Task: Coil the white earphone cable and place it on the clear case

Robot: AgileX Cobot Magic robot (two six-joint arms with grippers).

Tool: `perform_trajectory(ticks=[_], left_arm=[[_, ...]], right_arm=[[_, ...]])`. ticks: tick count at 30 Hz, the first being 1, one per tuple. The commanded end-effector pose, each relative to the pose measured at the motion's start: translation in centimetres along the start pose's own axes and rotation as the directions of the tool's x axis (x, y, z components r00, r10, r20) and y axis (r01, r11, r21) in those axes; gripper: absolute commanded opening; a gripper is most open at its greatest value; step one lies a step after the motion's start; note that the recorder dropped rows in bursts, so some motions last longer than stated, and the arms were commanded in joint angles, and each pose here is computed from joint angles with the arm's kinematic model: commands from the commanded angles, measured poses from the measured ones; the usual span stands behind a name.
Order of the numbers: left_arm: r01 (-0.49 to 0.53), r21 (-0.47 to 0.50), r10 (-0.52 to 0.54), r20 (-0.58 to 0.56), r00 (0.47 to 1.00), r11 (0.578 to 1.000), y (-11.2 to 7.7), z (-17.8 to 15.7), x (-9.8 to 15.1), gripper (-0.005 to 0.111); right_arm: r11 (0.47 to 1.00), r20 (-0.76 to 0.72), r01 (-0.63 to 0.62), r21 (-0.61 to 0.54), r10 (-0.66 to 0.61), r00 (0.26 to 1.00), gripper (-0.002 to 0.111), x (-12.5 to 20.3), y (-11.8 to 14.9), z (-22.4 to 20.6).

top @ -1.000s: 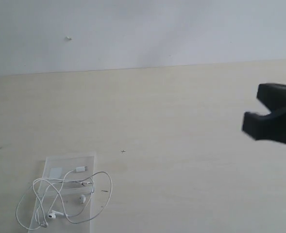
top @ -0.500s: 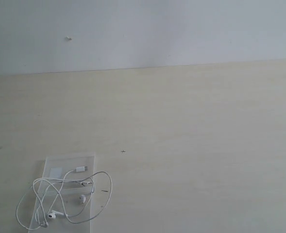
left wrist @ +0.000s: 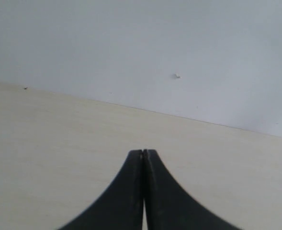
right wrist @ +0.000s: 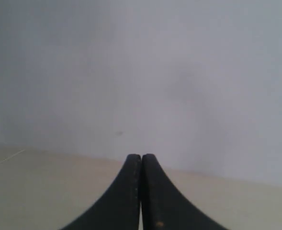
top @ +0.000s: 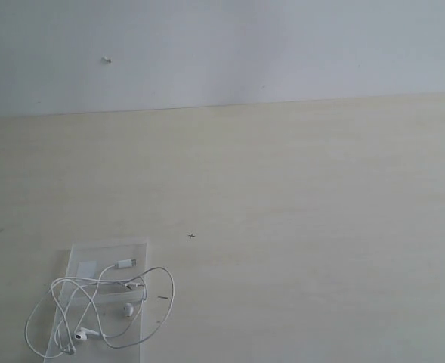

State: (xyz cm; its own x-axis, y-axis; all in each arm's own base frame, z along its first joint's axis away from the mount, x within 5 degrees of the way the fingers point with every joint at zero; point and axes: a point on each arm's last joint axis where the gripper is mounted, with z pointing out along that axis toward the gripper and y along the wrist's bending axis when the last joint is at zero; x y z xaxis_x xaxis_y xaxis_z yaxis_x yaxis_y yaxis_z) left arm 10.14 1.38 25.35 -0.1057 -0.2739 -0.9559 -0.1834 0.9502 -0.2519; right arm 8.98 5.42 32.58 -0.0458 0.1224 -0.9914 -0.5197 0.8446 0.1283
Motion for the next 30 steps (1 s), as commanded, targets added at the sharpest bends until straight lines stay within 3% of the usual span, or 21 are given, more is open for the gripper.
perform_trajectory(ticks=[1, 6, 13, 23, 30], left_arm=[[0.011, 0.004, -0.011, 0.0, 1.0, 1.0, 0.0, 0.0, 0.1, 0.0], [0.011, 0.004, -0.011, 0.0, 1.0, 1.0, 0.0, 0.0, 0.1, 0.0], [0.011, 0.004, -0.011, 0.0, 1.0, 1.0, 0.0, 0.0, 0.1, 0.0], [0.011, 0.004, -0.011, 0.0, 1.0, 1.0, 0.0, 0.0, 0.1, 0.0], [0.008, 0.004, -0.008, 0.0, 1.0, 1.0, 0.0, 0.0, 0.1, 0.0]], right_arm=[[0.978, -0.312, -0.188, 0.087, 0.206, 0.927, 0.0, 3.2, -0.2, -0.5], [0.987, -0.405, -0.035, 0.154, 0.095, 0.909, 0.0, 5.9, -1.4, -0.8], [0.983, -0.428, 0.168, 0.074, -0.121, 0.896, 0.0, 7.5, -1.8, -1.1], [0.931, -0.189, 0.172, 0.324, -0.114, 0.975, 0.0, 10.2, -3.4, -4.8], [0.882, -0.143, 0.153, 0.446, -0.099, 0.985, 0.0, 12.6, -4.2, -5.9]])
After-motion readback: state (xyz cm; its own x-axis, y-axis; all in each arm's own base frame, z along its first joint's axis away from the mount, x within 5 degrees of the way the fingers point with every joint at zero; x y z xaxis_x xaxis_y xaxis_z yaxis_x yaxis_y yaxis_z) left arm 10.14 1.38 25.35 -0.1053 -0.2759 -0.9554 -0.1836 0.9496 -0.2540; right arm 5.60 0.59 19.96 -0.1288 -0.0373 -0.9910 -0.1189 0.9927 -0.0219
